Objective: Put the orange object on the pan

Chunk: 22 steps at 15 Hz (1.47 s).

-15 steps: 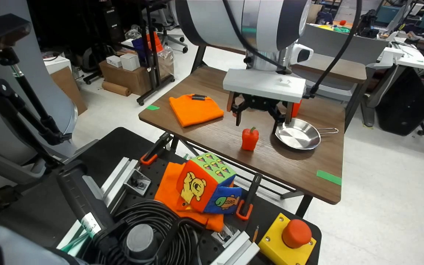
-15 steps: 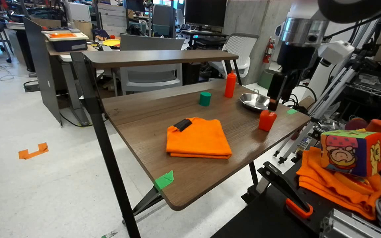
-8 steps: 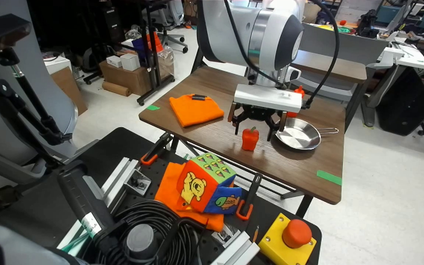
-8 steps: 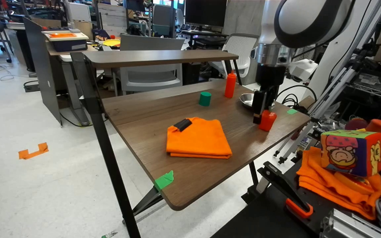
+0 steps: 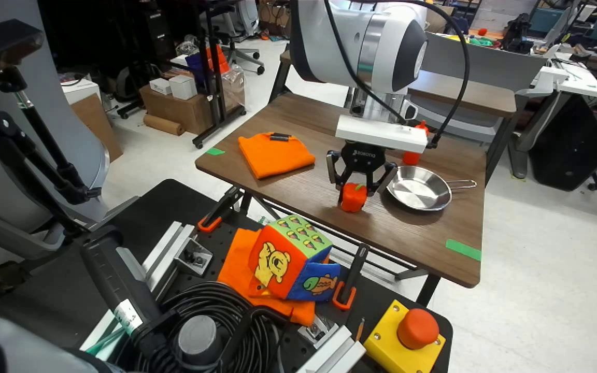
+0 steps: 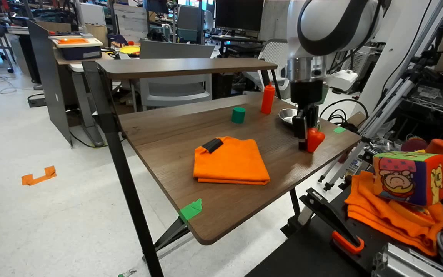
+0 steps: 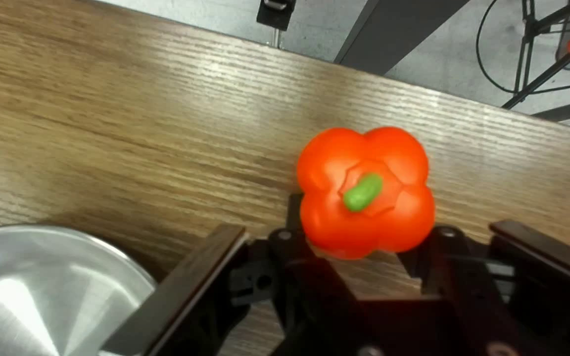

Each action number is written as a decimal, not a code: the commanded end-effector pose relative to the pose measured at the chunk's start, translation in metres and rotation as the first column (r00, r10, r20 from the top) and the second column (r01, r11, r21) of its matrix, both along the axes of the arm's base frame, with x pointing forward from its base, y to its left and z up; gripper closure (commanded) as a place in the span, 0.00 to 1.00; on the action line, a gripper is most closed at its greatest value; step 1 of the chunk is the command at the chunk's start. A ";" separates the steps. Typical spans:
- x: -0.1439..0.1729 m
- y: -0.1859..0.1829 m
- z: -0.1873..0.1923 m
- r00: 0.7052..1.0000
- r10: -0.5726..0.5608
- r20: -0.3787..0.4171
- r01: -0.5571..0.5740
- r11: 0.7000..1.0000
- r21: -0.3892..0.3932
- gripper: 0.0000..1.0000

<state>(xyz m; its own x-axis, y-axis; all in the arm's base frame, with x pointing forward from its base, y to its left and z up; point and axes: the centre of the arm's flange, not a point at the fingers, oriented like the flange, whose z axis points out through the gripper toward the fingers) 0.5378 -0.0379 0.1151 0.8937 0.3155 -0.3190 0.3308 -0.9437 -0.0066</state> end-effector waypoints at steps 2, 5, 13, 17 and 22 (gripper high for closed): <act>0.010 -0.006 0.007 0.995 -0.025 -0.098 0.026 1.000 0.002 0.82; 0.012 -0.013 0.019 0.993 -0.060 -0.102 0.060 0.998 -0.001 0.82; 0.064 -0.070 0.063 0.980 -0.200 0.001 0.200 0.980 -0.019 0.82; 0.091 -0.093 0.068 0.965 -0.260 -0.017 0.258 0.964 -0.067 0.82; 0.124 -0.101 0.038 0.948 -0.315 -0.038 0.309 0.943 -0.123 0.82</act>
